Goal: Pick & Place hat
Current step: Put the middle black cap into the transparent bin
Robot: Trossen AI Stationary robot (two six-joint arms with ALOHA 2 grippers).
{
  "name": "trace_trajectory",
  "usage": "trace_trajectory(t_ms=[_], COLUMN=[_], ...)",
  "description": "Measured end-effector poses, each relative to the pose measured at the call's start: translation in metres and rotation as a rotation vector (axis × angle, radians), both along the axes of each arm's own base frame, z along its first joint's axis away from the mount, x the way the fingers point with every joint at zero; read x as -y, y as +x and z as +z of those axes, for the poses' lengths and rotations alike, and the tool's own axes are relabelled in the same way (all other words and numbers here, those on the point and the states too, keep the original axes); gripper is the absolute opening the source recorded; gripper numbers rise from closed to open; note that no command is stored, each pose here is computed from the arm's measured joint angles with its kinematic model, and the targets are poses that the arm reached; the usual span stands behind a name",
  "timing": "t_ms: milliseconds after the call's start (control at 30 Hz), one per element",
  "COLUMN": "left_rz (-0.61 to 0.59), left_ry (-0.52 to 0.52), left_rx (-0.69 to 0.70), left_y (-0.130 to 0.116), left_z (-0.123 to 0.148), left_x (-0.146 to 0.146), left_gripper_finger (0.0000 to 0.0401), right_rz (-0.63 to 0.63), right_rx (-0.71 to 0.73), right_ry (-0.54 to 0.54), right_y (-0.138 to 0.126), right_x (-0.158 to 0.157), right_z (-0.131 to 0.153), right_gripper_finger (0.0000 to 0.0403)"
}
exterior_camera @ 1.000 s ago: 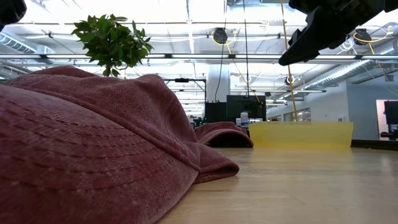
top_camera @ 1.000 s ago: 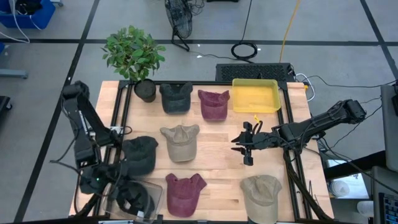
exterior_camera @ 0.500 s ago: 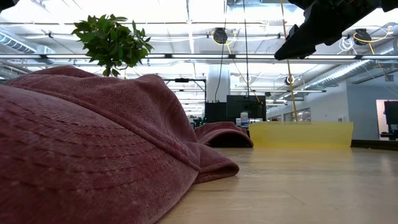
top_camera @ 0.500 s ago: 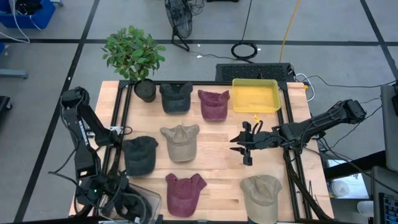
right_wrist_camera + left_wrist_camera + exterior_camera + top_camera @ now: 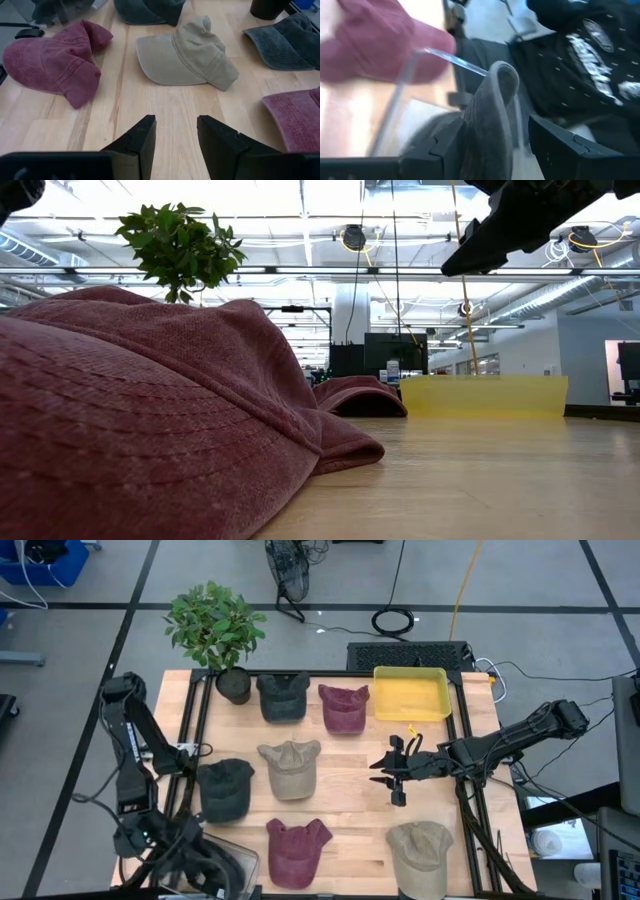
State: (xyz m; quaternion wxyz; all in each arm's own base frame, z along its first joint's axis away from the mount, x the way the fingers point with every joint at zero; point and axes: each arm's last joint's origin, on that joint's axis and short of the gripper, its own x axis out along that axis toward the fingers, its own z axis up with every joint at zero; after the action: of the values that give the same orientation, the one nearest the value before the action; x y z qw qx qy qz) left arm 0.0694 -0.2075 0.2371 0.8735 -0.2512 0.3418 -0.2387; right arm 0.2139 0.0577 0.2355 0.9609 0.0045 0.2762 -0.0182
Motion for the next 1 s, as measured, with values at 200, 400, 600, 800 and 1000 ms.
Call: trace_trajectory(t_ms=[200, 400, 600, 800, 1000], left_rz=[-0.059, -0.065, -0.037, -0.044, -0.059], left_ry=[0.020, -0.045, -0.028, -0.032, -0.065], left_rx=[0.058, -0.014, -0.208, -0.185, -0.120], left_y=[-0.005, -0.010, -0.021, -0.022, -0.022], left_z=[0.003, -0.003, -0.023, -0.019, -0.005], left_x=[0.003, 0.013, 0.019, 0.016, 0.008], left_gripper_finger=[0.0214, 0.0195, 0.0132, 0.0095, 0.0102], right_rz=[0.005, -0.007, -0.005, -0.007, 0.004], right_rx=[0.000, -0.002, -0.001, -0.001, -0.001], right_ry=[-0.011, 0.009, 0.007, 0.010, -0.008], right_y=[0.000, 0.000, 0.000, 0.000, 0.000], right_x=[0.000, 0.000, 0.000, 0.000, 0.000], right_z=[0.000, 0.000, 0.000, 0.000, 0.000], right_gripper_finger=[0.0130, 0.0130, 0.0130, 0.0130, 0.0130])
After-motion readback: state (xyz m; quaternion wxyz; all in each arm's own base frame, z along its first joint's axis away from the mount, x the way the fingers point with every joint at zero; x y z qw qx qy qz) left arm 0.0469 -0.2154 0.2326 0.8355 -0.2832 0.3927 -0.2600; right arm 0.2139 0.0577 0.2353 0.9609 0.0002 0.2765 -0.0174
